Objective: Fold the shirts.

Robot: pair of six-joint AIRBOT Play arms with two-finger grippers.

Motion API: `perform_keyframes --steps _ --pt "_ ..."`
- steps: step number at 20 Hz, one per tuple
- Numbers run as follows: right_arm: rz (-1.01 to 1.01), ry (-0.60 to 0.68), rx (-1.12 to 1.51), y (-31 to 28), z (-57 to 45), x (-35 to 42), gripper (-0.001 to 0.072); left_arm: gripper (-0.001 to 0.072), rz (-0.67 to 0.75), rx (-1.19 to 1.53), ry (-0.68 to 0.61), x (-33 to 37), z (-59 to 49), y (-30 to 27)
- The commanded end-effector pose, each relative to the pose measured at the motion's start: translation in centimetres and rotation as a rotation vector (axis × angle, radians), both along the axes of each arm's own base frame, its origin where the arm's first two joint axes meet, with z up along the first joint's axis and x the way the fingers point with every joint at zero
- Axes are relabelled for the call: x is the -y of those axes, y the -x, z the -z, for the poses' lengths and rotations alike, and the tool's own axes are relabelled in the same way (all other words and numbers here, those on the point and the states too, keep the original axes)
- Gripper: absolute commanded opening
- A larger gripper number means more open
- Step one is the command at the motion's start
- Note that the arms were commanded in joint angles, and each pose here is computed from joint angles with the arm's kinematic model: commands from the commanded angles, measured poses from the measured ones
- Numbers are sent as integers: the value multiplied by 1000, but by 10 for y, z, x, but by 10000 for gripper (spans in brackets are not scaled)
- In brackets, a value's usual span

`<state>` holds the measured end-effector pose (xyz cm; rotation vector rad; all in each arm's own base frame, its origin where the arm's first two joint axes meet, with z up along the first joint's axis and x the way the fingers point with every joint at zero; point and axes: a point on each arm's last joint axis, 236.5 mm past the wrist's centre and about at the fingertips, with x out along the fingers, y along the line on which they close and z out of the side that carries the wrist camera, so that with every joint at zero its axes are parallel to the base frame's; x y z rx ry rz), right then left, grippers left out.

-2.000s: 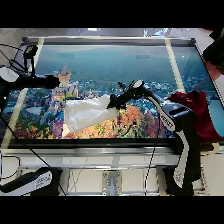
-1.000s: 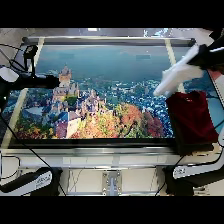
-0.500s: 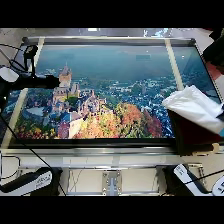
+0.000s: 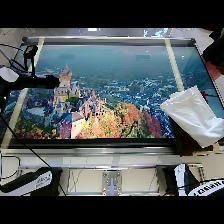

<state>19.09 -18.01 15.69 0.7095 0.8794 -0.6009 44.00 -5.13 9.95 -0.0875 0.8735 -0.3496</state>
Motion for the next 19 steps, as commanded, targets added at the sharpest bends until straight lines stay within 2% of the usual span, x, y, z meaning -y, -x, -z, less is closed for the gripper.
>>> perform_keyframes --steps 1,2,4,6,10,14,19 --pt "-114 153 437 -55 -148 -33 366 13 -1 0 0 0 0 0" --pt "-208 170 577 -72 -187 -58 276 13 -3 -2 2 0 0 0" --pt "-446 174 762 -90 -231 -116 12 13 -11 -6 8 0 0 0" --pt "-607 188 792 -96 -235 -149 11 13 -11 -6 8 0 0 0" --pt "-750 122 700 -111 -205 -175 10 13 -12 -5 8 0 0 0" --pt "-817 57 650 -127 -185 -186 12 13 -12 -5 8 0 0 0" --pt "-848 38 631 -130 -178 -193 12 13 -12 -5 8 0 0 0"
